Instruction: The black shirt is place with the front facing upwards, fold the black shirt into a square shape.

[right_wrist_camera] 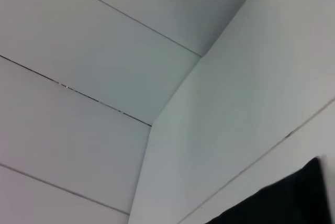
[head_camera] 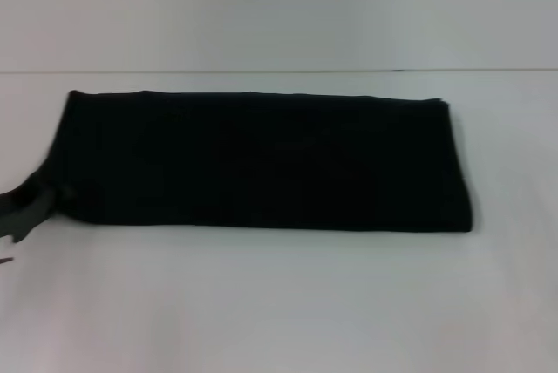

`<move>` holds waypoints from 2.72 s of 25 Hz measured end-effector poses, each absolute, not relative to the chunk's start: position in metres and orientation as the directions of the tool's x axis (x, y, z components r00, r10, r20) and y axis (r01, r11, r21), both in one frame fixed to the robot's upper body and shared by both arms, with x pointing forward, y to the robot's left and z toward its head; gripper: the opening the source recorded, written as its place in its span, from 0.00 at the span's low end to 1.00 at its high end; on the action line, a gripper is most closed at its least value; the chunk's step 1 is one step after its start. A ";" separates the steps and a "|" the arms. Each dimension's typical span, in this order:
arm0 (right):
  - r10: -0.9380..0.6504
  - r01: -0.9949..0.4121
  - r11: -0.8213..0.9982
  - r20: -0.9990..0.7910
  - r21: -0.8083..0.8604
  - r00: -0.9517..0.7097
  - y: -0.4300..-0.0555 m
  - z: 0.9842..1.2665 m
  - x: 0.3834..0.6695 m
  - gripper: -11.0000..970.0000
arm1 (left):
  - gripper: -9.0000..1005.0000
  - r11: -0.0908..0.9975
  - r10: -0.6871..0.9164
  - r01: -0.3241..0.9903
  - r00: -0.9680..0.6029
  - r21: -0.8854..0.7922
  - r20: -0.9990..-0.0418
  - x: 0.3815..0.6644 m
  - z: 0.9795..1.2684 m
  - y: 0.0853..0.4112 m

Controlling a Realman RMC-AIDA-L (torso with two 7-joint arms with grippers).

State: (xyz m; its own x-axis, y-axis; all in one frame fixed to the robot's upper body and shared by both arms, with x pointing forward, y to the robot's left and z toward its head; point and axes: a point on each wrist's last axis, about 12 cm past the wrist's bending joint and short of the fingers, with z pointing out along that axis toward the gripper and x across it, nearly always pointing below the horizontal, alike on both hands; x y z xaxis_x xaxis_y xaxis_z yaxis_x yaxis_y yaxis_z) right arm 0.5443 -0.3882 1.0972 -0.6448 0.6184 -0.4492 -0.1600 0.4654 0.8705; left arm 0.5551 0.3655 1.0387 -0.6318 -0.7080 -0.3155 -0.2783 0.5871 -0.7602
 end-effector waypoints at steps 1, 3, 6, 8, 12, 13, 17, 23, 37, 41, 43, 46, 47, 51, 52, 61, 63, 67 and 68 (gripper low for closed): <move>0.619 -0.160 0.464 -0.448 0.871 -0.645 -0.388 1.097 0.544 0.85 | 0.04 0.582 -0.722 -0.291 -0.615 -0.759 -0.317 0.551 1.037 0.369; 0.621 -0.160 0.462 -0.447 0.872 -0.644 -0.387 1.097 0.544 0.85 | 0.04 0.567 -0.750 -0.313 -0.579 -0.762 -0.320 0.543 1.034 0.377; 0.625 -0.157 0.461 -0.445 0.873 -0.641 -0.388 1.097 0.544 0.85 | 0.04 0.548 -0.776 -0.330 -0.544 -0.769 -0.320 0.537 1.033 0.384; 0.626 -0.154 0.461 -0.444 0.874 -0.641 -0.389 1.096 0.543 0.85 | 0.04 0.539 -0.778 -0.324 -0.546 -0.778 -0.311 0.536 1.034 0.384; 0.625 -0.149 0.458 -0.436 0.877 -0.647 -0.388 1.093 0.541 0.85 | 0.04 0.523 -0.745 -0.248 -0.598 -0.815 -0.295 0.545 1.045 0.370; 0.625 -0.149 0.456 -0.435 0.877 -0.649 -0.387 1.092 0.540 0.85 | 0.04 0.513 -0.739 -0.227 -0.608 -0.827 -0.291 0.547 1.048 0.366; 0.619 -0.154 0.457 -0.438 0.876 -0.652 -0.387 1.092 0.539 0.85 | 0.04 0.466 -0.687 -0.086 -0.662 -0.880 -0.299 0.569 1.076 0.342; 0.616 -0.153 0.466 -0.444 0.871 -0.651 -0.387 1.092 0.540 0.85 | 0.04 0.455 -0.555 0.068 -0.758 -0.888 -0.343 0.603 1.108 0.287; 0.603 -0.164 0.468 -0.449 0.869 -0.659 -0.377 1.089 0.546 0.85 | 0.04 0.594 -0.054 0.404 -0.843 -0.695 -0.536 0.642 1.129 0.098; 0.603 -0.163 0.469 -0.449 0.868 -0.659 -0.378 1.089 0.545 0.85 | 0.04 0.628 0.153 0.540 -0.792 -0.560 -0.591 0.633 1.122 0.074; 0.604 -0.160 0.470 -0.449 0.868 -0.658 -0.379 1.088 0.545 0.85 | 0.04 0.567 0.290 0.662 -0.717 -0.490 -0.633 0.624 1.124 0.064; 0.608 -0.154 0.474 -0.448 0.867 -0.655 -0.380 1.088 0.545 0.85 | 0.13 0.439 0.440 0.802 -0.585 -0.405 -0.682 0.610 1.129 0.058; 0.609 -0.152 0.475 -0.448 0.867 -0.655 -0.381 1.088 0.545 0.85 | 0.16 0.386 0.488 0.842 -0.532 -0.376 -0.691 0.604 1.130 0.057; 0.611 -0.149 0.477 -0.449 0.866 -0.653 -0.382 1.089 0.546 0.85 | 0.26 0.316 0.547 0.879 -0.476 -0.357 -0.688 0.591 1.128 0.066; 0.610 -0.150 0.477 -0.449 0.866 -0.653 -0.382 1.089 0.546 0.85 | 0.28 0.337 0.519 0.863 -0.504 -0.376 -0.691 0.593 1.129 0.073; 0.422 -0.148 0.566 -0.440 0.811 -0.793 -0.367 1.101 0.570 0.83 | 0.46 0.403 -0.142 0.470 -0.816 -0.786 -0.560 0.598 1.137 0.211; 0.348 -0.158 0.601 -0.435 0.783 -0.831 -0.359 1.111 0.584 0.83 | 0.52 0.374 -0.215 0.432 -0.820 -0.821 -0.530 0.593 1.139 0.237; 0.178 -0.203 0.683 -0.429 0.701 -0.886 -0.336 1.139 0.614 0.82 | 0.58 0.365 -0.283 0.386 -0.821 -0.847 -0.496 0.583 1.140 0.274; 0.121 -0.223 0.713 -0.430 0.664 -0.895 -0.327 1.148 0.623 0.82 | 0.57 0.369 -0.293 0.378 -0.820 -0.849 -0.492 0.581 1.139 0.281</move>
